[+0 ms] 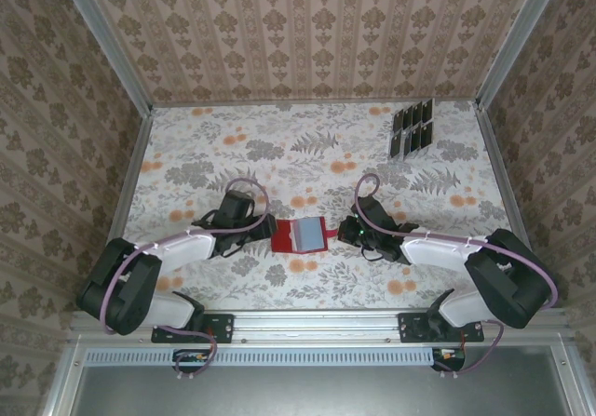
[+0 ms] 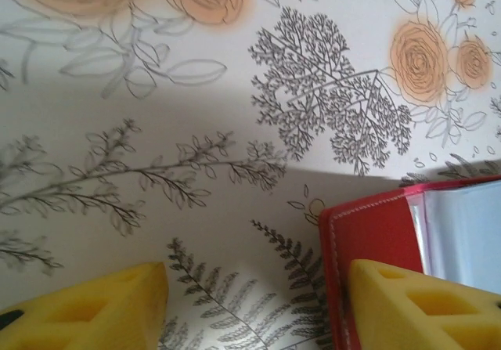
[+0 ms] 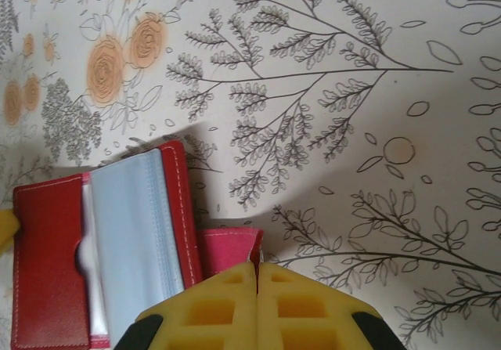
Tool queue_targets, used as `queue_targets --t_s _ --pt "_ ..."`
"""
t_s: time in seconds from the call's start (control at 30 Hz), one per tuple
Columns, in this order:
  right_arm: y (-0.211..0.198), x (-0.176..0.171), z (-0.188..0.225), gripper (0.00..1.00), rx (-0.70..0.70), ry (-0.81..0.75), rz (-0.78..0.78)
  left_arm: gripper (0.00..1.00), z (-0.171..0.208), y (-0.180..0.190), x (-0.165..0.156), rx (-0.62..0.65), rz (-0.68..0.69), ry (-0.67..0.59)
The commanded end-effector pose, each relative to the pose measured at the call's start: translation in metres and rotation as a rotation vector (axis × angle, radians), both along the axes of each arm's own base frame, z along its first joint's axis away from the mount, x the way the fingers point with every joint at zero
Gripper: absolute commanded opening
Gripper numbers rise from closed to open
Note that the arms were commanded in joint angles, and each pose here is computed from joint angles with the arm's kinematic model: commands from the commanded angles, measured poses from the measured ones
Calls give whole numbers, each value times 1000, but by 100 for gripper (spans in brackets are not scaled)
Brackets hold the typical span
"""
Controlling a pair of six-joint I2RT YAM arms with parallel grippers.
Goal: Put the credit cards into the card holder
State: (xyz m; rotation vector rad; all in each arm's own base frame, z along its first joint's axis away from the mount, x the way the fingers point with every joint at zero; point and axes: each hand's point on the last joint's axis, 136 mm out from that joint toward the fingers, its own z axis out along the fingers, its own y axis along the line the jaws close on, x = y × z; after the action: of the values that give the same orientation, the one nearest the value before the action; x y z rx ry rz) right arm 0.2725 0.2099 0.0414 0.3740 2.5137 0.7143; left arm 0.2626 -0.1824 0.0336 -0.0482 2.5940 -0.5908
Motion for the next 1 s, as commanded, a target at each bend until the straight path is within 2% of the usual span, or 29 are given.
queue_targets --t_s 0.0,0.1,0.27,0.5,0.67,0.97 --pt "-11 1 -12 9 -45 15 -45 64 -3 18 1 157 -24 15" --pt "-13 1 -17 12 -64 25 -47 65 -1 18 5 202 -50 4" --pt "-13 1 -20 25 -76 35 -41 65 -4 17 9 242 -76 3" --pt "-9 1 -6 34 -71 19 -10 65 -10 16 16 312 -115 14" --pt "-3 -2 24 42 -22 -23 36 67 10 8 30 321 -149 -24" --pt "5 -18 78 43 52 -91 98 69 66 -8 30 227 -165 -108"
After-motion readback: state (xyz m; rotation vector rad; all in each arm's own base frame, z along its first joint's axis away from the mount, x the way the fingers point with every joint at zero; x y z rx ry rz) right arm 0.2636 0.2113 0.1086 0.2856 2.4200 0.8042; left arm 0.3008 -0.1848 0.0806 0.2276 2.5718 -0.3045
